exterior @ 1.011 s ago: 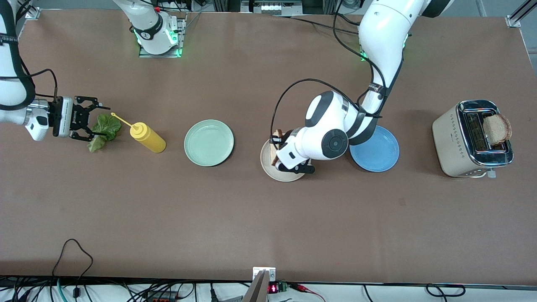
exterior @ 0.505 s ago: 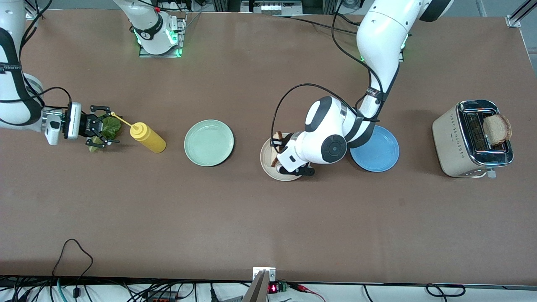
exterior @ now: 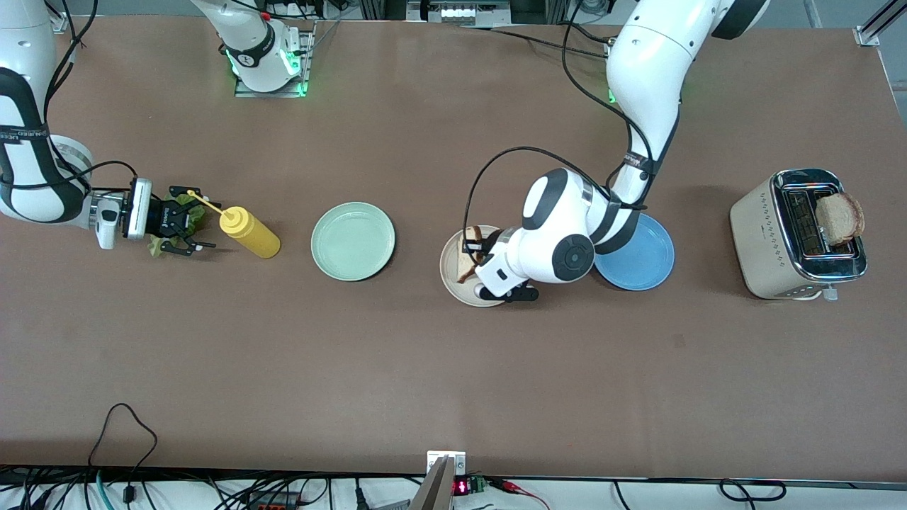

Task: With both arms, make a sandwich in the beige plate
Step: 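Place the bread on the beige plate while the right gripper grasps the bottle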

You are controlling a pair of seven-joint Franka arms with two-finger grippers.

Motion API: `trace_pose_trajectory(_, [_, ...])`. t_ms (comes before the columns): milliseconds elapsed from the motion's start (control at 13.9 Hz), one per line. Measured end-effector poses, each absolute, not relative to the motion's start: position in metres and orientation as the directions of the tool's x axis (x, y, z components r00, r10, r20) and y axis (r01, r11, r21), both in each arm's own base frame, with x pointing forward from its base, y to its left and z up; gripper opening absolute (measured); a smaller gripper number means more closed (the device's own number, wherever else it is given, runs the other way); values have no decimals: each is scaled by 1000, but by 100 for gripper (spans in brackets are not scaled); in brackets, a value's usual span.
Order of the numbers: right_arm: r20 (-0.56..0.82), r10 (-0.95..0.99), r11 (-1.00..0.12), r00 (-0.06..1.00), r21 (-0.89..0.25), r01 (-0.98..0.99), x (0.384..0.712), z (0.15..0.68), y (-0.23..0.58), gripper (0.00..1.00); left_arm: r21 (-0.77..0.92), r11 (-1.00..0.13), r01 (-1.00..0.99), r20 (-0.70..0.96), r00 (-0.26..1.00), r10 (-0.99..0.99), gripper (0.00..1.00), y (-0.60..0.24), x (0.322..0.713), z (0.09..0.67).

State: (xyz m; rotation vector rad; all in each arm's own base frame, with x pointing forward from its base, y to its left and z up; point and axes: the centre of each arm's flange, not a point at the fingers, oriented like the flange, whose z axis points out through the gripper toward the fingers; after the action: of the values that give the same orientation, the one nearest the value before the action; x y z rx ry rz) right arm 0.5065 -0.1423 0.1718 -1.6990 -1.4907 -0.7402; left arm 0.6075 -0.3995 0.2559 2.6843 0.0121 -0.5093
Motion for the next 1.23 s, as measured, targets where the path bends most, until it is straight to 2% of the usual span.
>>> trace_pose_trajectory(433, [844, 523, -14, 121, -133, 991, 509, 160, -125, 100, 387, -918, 86, -367, 928, -68, 7, -374, 618, 231])
trace_pose_trajectory(577, [849, 513, -18, 123, -132, 991, 509, 158, -122, 100, 382, -919, 95, -375, 925, -60, 11, -368, 620, 224])
trace_pose_trajectory(650, [855, 506, -17, 117, -126, 992, 509, 156, -120, 100, 380, -920, 99, -379, 924, -56, 18, -365, 621, 221])
trace_pose_trajectory(1011, [877, 469, -11, 105, -113, 994, 514, 149, -101, 100, 376, -920, 110, -382, 923, -46, 68, -358, 624, 218])
trace_pose_trajectory(1227, [885, 455, -5, 97, -106, 994, 516, 149, -90, 100, 391, -913, 120, -351, 936, -27, 99, -344, 638, 239])
